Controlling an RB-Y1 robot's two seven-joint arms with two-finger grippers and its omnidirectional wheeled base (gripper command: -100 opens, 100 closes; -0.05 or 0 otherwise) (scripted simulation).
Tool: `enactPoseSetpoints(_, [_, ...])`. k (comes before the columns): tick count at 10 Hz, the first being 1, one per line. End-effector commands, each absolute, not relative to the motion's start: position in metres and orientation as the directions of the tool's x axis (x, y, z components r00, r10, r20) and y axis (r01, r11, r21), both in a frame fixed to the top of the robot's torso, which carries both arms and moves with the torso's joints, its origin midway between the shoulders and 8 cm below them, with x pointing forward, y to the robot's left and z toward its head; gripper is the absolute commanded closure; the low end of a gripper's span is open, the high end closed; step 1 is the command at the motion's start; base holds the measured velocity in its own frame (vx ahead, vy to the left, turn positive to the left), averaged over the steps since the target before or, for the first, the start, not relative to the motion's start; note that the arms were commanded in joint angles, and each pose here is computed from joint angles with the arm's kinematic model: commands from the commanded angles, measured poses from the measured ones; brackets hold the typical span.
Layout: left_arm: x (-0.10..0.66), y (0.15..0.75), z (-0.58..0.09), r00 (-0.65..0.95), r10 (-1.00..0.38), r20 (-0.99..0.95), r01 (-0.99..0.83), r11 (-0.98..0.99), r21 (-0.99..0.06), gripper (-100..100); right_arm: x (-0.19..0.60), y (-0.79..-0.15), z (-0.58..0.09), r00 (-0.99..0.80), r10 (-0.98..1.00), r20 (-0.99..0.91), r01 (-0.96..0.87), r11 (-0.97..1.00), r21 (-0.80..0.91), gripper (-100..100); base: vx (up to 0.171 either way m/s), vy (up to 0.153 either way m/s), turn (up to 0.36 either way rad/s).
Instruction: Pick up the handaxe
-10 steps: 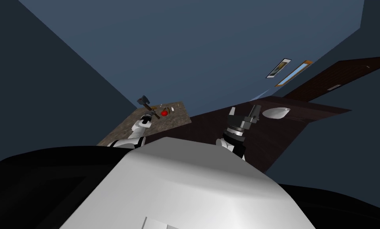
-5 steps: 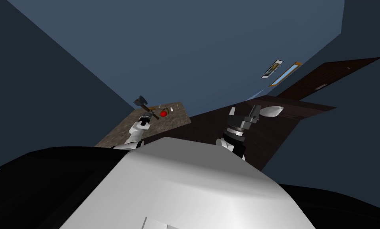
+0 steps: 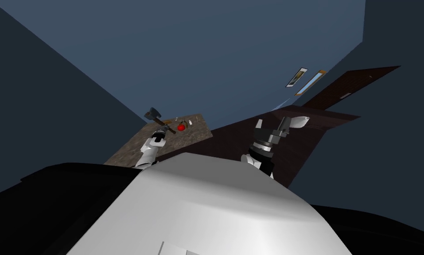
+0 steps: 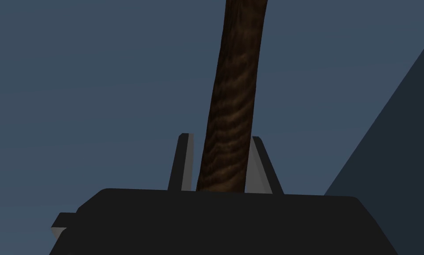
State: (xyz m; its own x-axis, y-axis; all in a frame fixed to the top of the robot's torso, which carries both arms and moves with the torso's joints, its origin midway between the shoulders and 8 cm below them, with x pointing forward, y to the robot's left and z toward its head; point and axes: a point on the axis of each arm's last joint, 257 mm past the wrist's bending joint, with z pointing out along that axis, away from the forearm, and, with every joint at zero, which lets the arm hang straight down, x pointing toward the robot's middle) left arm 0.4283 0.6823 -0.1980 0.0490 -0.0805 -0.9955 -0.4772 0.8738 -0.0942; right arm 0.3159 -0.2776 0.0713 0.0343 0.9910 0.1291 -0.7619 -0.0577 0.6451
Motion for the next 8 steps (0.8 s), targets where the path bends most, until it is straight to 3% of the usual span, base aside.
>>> enactPoseSetpoints(1, [0.412,0.687,-0.2,0.04,-0.079,-0.996,-0.498,0.863,-0.088,100,0.316,-0.278,0.071,0.034,0.991,0.129,-0.762,-0.058,0.645,0,0.0,0.022,-0.085])
enactPoseSetpoints(8, [0.369,0.693,-0.169,0.067,-0.025,-0.997,-0.545,0.836,-0.058,100,0.316,-0.278,0.071,0.034,0.991,0.129,-0.762,-0.058,0.645,0,0.0,0.02,-0.056])
